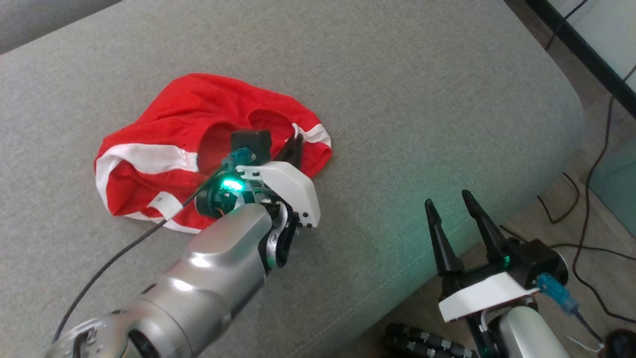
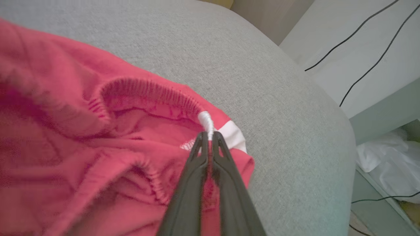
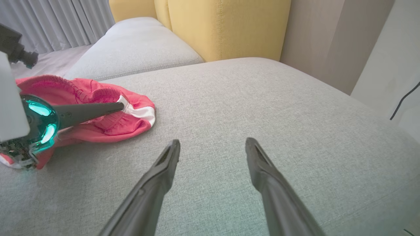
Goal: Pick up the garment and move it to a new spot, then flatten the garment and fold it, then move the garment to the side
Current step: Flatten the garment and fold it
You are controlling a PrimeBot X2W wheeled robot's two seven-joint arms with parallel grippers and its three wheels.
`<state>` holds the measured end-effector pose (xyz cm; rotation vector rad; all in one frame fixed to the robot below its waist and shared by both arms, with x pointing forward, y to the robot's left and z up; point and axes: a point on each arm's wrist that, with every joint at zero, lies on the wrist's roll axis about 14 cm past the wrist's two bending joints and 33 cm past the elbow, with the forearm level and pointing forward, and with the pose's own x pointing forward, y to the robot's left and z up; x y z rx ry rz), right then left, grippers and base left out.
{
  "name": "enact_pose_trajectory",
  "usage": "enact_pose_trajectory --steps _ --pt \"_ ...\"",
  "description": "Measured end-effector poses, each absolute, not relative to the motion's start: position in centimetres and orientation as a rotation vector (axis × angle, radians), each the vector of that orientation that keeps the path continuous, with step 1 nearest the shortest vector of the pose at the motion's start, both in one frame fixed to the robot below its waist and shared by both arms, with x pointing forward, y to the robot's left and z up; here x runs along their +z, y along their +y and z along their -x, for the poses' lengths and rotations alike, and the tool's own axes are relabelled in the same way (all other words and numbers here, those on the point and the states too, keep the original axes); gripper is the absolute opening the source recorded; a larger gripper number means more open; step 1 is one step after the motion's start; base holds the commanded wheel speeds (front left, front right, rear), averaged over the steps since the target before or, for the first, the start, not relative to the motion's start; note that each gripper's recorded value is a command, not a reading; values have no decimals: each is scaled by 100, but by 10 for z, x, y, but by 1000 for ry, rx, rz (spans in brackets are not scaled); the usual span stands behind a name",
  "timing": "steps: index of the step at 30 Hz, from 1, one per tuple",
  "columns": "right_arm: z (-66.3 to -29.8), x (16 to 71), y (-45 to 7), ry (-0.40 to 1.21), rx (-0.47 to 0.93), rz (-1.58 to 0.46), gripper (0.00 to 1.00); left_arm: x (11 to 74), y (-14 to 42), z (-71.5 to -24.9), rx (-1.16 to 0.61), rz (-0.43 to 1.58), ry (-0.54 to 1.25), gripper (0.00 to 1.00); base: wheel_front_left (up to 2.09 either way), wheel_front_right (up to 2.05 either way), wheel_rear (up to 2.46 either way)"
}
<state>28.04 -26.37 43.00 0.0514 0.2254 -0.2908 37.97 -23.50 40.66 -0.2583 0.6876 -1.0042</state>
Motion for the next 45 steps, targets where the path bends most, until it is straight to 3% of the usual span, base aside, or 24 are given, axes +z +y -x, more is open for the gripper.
enact_pose_trajectory --steps 9,14,24,27,30,36,45 --pt "-275 441 -272 181 -320 -54 100 438 -246 -373 -1107 293 584 0 0 0 0" --pt "-269 451 -267 133 -303 -63 100 543 -275 -366 -1276 370 329 0 0 0 0" --pt "-268 455 -237 91 -182 -81 100 701 -253 -379 -1267 356 -122 0 0 0 0" --pt "-280 458 -227 78 -135 -85 100 680 -208 -412 -1137 291 -124 0 0 0 0" --pt "-293 460 -216 74 -85 -88 100 612 -150 -435 -980 237 9 0 0 0 0" --pt "-317 455 -197 91 -10 -99 100 493 -59 -413 -773 236 299 0 0 0 0" --pt "-360 454 -190 95 73 -88 100 463 21 -418 -550 252 335 0 0 0 0"
